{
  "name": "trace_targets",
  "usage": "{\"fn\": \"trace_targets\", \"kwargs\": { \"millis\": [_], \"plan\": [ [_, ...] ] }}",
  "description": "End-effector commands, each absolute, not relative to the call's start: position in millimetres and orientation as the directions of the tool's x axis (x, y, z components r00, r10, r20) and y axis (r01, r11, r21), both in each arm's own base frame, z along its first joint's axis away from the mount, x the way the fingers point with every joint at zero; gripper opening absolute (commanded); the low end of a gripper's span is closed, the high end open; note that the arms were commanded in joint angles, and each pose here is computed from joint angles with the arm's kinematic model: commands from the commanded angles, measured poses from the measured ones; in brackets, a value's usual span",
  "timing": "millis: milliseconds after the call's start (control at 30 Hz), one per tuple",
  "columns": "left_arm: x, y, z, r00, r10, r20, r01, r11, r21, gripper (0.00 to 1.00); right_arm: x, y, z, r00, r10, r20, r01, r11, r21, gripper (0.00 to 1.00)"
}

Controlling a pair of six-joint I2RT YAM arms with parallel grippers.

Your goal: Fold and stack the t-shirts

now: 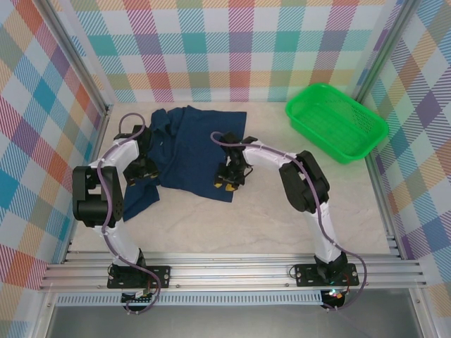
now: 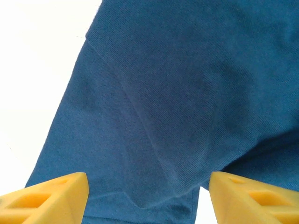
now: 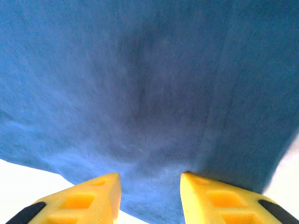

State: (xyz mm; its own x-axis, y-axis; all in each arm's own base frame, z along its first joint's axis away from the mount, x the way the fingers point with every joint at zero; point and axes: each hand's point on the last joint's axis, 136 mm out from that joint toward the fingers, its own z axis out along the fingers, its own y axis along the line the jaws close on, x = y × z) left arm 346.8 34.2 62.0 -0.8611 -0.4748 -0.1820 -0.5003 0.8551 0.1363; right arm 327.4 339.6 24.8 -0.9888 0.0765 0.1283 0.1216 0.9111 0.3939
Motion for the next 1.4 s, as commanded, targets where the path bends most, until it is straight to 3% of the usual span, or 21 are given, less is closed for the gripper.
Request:
{"fn": "trace_targets", "kwargs": {
  "millis": [0,300,533,700,867,1067,1233,1367],
  "plan": [
    [357.4,35.3,89.5,-0.849,-0.472,-0.239,-0.502,0.861,0.080,0.69,321.3,279.2,-7.9,-0.958,0.178,0.223,0.220,0.960,0.176,0.37],
    [353.1,4.7,112.3,-0.853,-0.476,-0.216,-0.467,0.879,-0.091,0.68,317.5,150.0,-2.1,-0.916,0.327,0.231,0.351,0.934,0.067,0.34],
    [360.2,-89.8,114.2,-0.946,-0.256,-0.200,-0.210,0.952,-0.224,0.68,324.8,103.7,14.2,-0.922,0.344,0.178,0.360,0.931,0.065,0.35],
    [354.5,-167.5,115.3,-0.960,0.016,-0.279,0.037,0.997,-0.071,0.68,329.7,107.7,18.4,-0.921,0.347,0.176,0.365,0.927,0.085,0.35],
    [359.2,-178.2,81.9,-0.963,0.089,-0.255,0.052,0.987,0.150,0.66,327.9,112.2,16.6,-0.911,0.365,0.191,0.389,0.915,0.106,0.36],
    [376.0,-192.5,53.8,-0.958,0.157,-0.239,0.107,0.972,0.209,0.62,323.5,113.4,10.9,-0.907,0.368,0.205,0.395,0.912,0.111,0.36],
    [386.0,-191.1,43.1,-0.954,0.185,-0.235,0.121,0.957,0.264,0.47,321.3,113.7,7.6,-0.905,0.367,0.213,0.396,0.912,0.111,0.36],
    [387.4,-187.1,37.1,-0.952,0.203,-0.228,0.133,0.948,0.289,0.18,319.8,112.9,6.2,-0.905,0.366,0.215,0.395,0.913,0.106,0.36]
  ]
}}
